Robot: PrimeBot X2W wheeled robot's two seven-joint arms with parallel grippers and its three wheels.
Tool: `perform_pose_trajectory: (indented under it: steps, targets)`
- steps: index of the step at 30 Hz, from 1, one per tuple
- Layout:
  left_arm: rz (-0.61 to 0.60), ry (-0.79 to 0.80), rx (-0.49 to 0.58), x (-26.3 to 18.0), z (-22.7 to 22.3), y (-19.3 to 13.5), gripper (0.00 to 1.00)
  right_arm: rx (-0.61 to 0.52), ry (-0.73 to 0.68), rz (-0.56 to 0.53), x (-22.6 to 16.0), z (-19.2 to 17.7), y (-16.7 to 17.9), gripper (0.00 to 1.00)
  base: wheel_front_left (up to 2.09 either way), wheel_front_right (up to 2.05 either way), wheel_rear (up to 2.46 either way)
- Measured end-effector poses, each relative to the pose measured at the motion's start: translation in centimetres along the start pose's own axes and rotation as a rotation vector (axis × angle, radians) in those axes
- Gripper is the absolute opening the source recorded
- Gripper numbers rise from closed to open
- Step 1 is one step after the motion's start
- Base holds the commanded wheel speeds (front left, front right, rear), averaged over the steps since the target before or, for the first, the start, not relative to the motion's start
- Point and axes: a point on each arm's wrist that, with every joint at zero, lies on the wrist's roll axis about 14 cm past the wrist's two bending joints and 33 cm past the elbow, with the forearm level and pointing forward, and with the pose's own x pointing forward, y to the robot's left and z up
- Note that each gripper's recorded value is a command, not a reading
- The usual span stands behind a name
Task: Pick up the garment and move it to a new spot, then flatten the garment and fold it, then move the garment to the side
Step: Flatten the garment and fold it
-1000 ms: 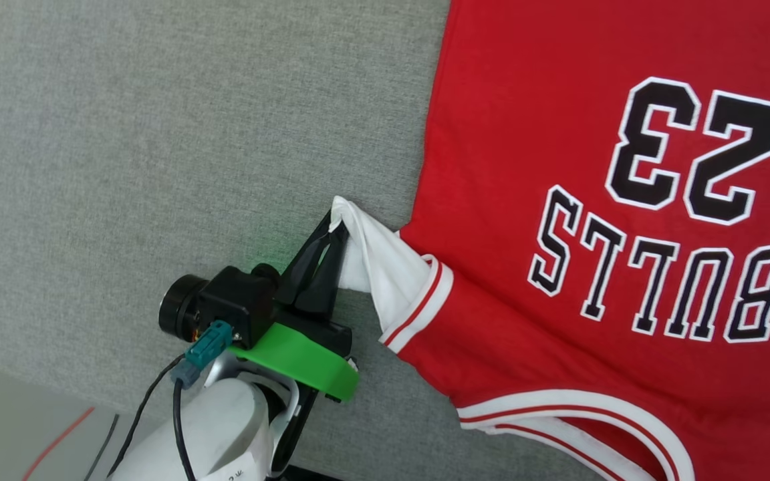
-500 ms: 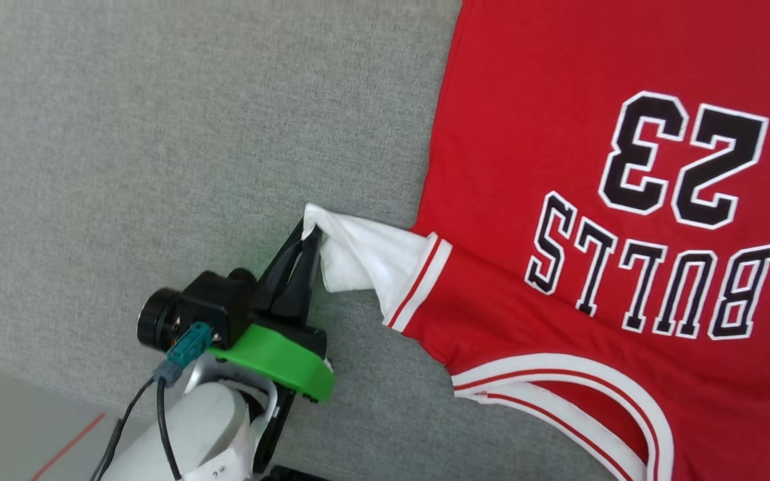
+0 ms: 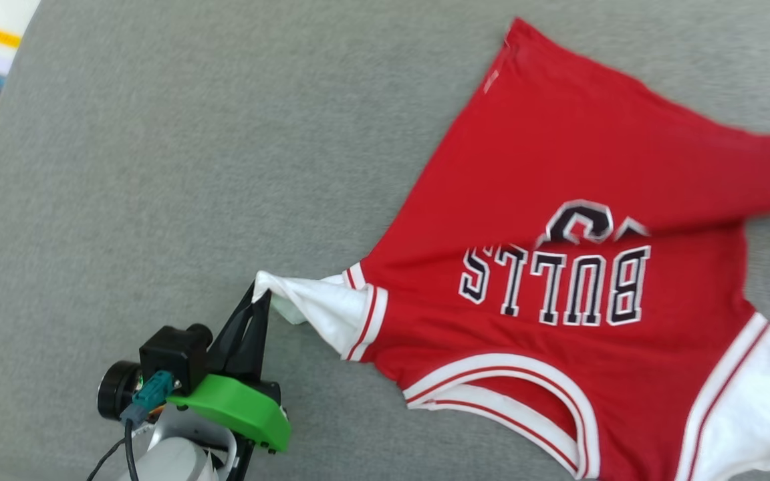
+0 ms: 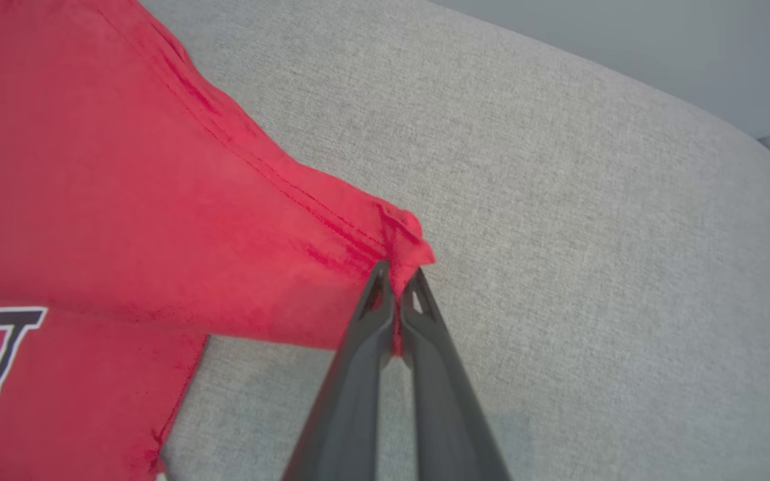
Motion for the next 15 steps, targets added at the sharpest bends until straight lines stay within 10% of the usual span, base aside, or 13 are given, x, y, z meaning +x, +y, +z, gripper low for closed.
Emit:
perform_pose_trajectory:
  steps: [15]
  targets:
    - [-0.101,-0.036,0.018,-0.5,1.3,-3.3,0.0,0.304,0.141,-0.105,-13.0,-13.9,-0.9,0.0,0.0,0.0,0.0]
